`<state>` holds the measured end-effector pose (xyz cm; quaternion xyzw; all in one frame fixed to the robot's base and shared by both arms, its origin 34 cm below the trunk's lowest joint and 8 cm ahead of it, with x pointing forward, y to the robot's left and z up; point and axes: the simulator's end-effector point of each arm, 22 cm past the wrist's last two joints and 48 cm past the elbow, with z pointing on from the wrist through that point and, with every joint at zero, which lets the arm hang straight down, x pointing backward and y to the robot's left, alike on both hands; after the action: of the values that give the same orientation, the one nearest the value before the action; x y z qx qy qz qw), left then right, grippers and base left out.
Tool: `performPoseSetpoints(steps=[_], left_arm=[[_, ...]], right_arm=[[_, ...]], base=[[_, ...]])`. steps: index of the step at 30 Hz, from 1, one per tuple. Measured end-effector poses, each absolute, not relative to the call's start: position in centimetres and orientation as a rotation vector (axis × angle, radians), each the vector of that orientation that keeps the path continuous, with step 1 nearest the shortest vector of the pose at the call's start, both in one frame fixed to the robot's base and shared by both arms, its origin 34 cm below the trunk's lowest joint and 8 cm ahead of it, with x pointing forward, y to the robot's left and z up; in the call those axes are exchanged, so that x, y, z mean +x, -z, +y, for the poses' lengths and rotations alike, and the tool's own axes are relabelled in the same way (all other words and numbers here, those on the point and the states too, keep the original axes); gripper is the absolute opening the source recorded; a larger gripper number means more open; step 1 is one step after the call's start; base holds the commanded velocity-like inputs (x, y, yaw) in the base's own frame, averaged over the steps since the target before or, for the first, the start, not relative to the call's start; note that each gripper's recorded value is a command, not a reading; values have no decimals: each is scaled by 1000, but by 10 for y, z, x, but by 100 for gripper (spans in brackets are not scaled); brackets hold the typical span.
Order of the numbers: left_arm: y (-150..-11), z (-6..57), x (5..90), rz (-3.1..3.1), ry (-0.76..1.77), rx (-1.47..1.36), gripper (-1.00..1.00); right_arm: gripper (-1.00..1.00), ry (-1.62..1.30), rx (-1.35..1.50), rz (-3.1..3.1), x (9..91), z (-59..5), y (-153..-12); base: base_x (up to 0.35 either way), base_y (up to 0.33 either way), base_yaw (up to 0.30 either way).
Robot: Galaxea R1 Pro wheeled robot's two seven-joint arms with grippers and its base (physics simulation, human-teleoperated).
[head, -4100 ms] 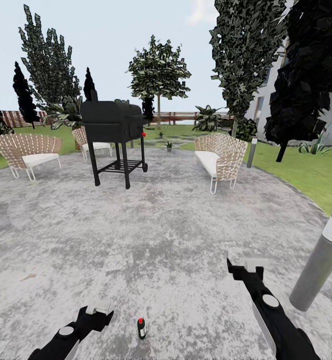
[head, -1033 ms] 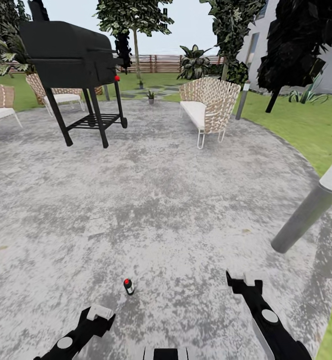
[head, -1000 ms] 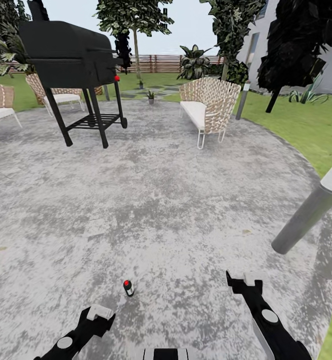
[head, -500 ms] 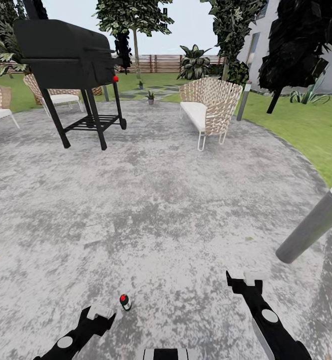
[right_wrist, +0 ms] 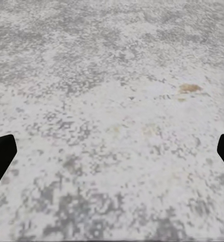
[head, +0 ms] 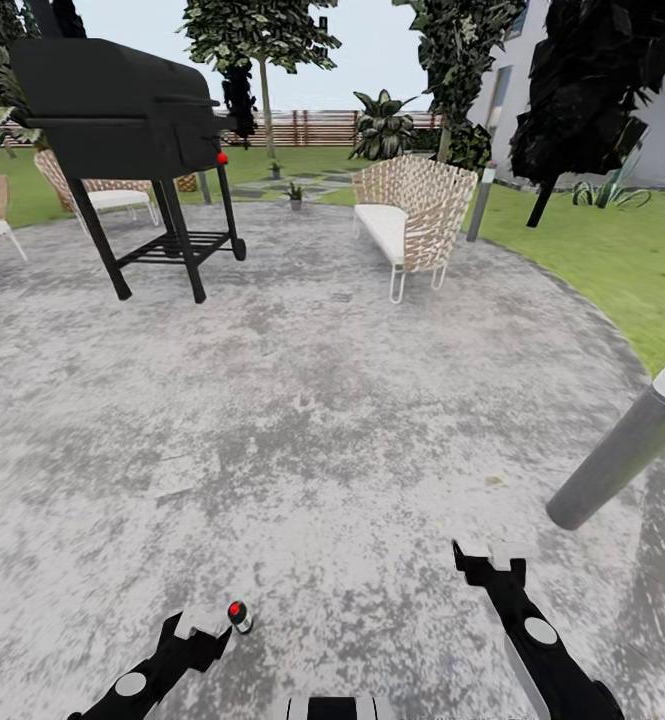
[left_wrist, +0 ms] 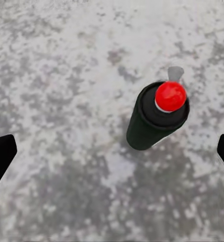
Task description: Pick up the pesticide atomizer in the garden and spray insectifuge to fully cover both potted plants in the garden.
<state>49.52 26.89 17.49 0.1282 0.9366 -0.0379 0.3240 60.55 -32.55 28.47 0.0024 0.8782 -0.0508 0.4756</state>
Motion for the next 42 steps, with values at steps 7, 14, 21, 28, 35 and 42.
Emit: performPoseSetpoints(steps=[7,14,21,28,35,42], left_arm=[[-176,268,497,2451,101,342,100],[-178,272,499,2448,94,327,100],[-168,269,496,2459,103,325,100],[-163,266,495,2426,113,332,100],[-147,266,483,2457,121,332,100],[-131,266,469,2494,128,331,100]], right_arm=[[100,123,6,2145,606,-325,-286],[100,122,12,2141,607,-324,-287],[100,123,15,2168,601,-324,-272],[100,127,13,2203,592,-325,-253],[100,128,10,2243,582,-325,-232],[100,130,7,2283,571,-325,-212]], base=[[0,0,-184],[0,0,-23],[0,0,-1],[0,0,0],[0,0,0],[0,0,0]])
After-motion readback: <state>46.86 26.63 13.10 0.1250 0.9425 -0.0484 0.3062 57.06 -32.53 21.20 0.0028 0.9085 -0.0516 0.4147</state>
